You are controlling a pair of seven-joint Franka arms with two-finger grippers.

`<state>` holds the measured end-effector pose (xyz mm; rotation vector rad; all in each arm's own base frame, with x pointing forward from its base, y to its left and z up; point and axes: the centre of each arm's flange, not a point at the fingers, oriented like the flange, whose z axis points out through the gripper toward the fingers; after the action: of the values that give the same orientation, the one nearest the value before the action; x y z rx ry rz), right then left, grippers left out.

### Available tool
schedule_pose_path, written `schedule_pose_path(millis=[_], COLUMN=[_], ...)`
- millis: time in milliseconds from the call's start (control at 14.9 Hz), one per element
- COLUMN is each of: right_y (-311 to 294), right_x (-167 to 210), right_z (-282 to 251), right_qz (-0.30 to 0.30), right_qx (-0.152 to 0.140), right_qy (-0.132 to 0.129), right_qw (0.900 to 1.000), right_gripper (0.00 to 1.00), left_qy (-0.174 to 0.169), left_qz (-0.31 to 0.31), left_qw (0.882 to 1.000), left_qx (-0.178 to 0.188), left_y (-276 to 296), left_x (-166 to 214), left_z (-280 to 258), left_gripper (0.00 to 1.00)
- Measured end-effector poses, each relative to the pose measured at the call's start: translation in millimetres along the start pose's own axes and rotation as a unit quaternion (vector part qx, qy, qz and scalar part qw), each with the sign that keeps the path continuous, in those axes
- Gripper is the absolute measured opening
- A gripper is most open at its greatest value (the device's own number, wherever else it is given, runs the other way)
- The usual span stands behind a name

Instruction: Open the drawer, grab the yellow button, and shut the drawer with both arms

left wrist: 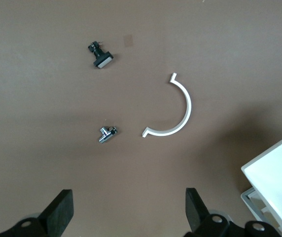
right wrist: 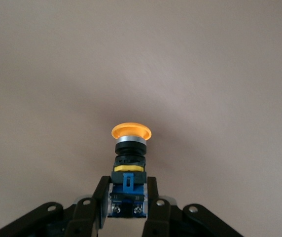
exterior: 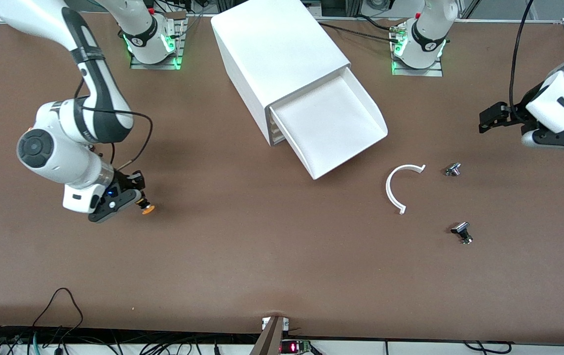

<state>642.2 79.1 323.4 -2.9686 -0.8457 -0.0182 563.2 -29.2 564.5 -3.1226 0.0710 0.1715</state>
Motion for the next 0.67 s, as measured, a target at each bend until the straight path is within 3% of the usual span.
schedule_pose_path(millis=[336, 671], right_y=[23, 43], right_x=[-24, -62], right_z=[27, 75], right_qz=[0.009, 0.014], right_qx=[-0.022, -0.027], right_qy=[0.014, 0.021], right_qw=[1.000, 0.999], right_gripper=[0.34, 0.34], left_qy=[-0.055, -0.069], left_qz=[-0.003, -0.101], left_qw=[0.998, 0.993], left_qx=[0.010, 0.001], left_y=[-7, 1], left_x=[17, 28], left_z=[46, 70], left_gripper=[1.00, 1.00])
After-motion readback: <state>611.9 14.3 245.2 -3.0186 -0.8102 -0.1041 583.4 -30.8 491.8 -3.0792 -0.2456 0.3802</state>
